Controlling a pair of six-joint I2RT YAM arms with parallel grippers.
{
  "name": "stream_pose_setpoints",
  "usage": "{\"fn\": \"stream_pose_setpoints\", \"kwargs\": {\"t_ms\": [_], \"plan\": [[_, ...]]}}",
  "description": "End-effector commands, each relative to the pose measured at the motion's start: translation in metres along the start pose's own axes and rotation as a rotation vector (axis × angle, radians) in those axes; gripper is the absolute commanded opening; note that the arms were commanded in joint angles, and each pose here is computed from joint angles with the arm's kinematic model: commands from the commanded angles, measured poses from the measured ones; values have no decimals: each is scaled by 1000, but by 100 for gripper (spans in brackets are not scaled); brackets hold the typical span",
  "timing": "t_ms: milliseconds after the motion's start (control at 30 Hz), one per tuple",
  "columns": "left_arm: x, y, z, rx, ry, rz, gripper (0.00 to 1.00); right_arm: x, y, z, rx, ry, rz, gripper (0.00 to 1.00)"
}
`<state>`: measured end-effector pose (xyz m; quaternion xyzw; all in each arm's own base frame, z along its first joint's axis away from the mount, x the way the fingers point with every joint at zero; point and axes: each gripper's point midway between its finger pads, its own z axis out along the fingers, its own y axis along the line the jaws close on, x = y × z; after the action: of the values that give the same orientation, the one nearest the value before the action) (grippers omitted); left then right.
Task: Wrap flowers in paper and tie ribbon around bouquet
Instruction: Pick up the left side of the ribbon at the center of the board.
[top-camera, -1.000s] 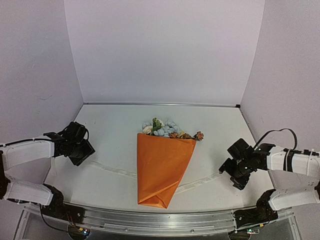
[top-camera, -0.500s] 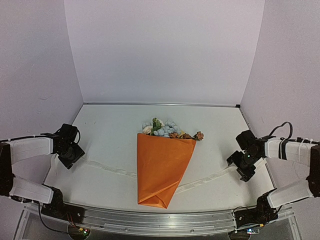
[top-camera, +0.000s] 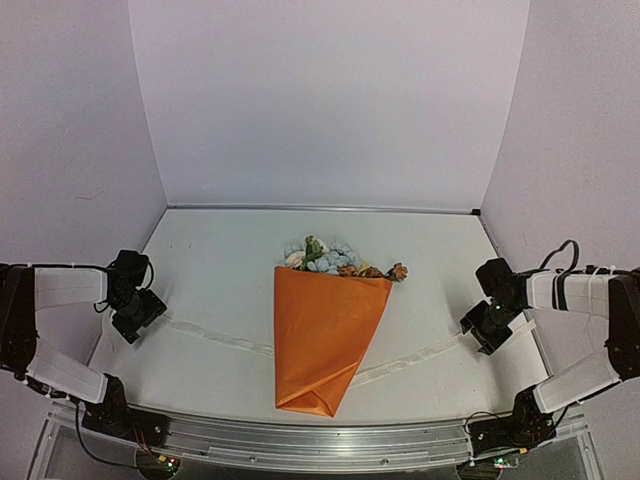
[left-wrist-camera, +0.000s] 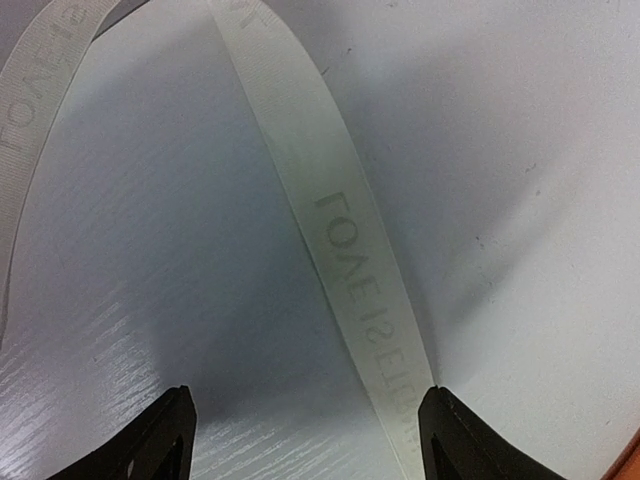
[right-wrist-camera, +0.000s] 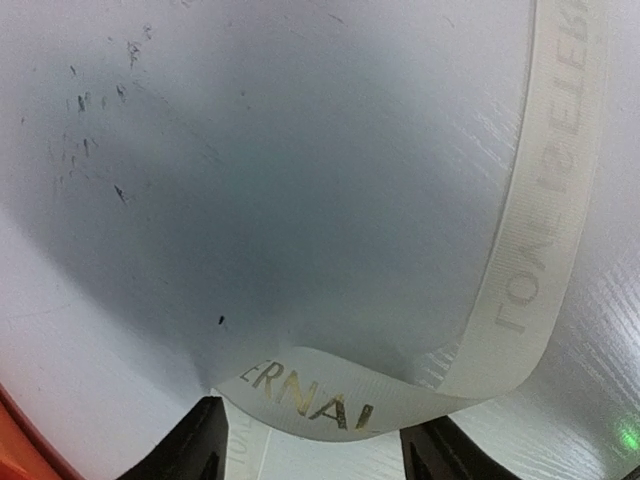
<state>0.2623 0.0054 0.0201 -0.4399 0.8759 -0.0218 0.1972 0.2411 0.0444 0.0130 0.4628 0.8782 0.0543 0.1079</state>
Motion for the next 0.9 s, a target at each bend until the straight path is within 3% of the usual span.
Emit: {"fn": "stream_pose_setpoints", "kwargs": {"t_ms": [0, 300, 567, 733, 867], "plan": [[-16, -11, -1, 20, -23, 2, 81, -11, 12, -5, -24, -31, -15, 54], [-37, -39, 6, 114, -53, -7, 78, -13, 13, -8, -35, -45, -47, 41], [-41, -25, 24, -72, -19, 12, 65, -16, 15, -11, -45, -61, -65, 38], [-35, -22, 32, -111, 17, 18, 61, -15, 14, -9, -49, -63, -66, 35], [-29, -20, 40, -133, 49, 14, 51, -15, 14, -8, -52, -65, -76, 31]]}}
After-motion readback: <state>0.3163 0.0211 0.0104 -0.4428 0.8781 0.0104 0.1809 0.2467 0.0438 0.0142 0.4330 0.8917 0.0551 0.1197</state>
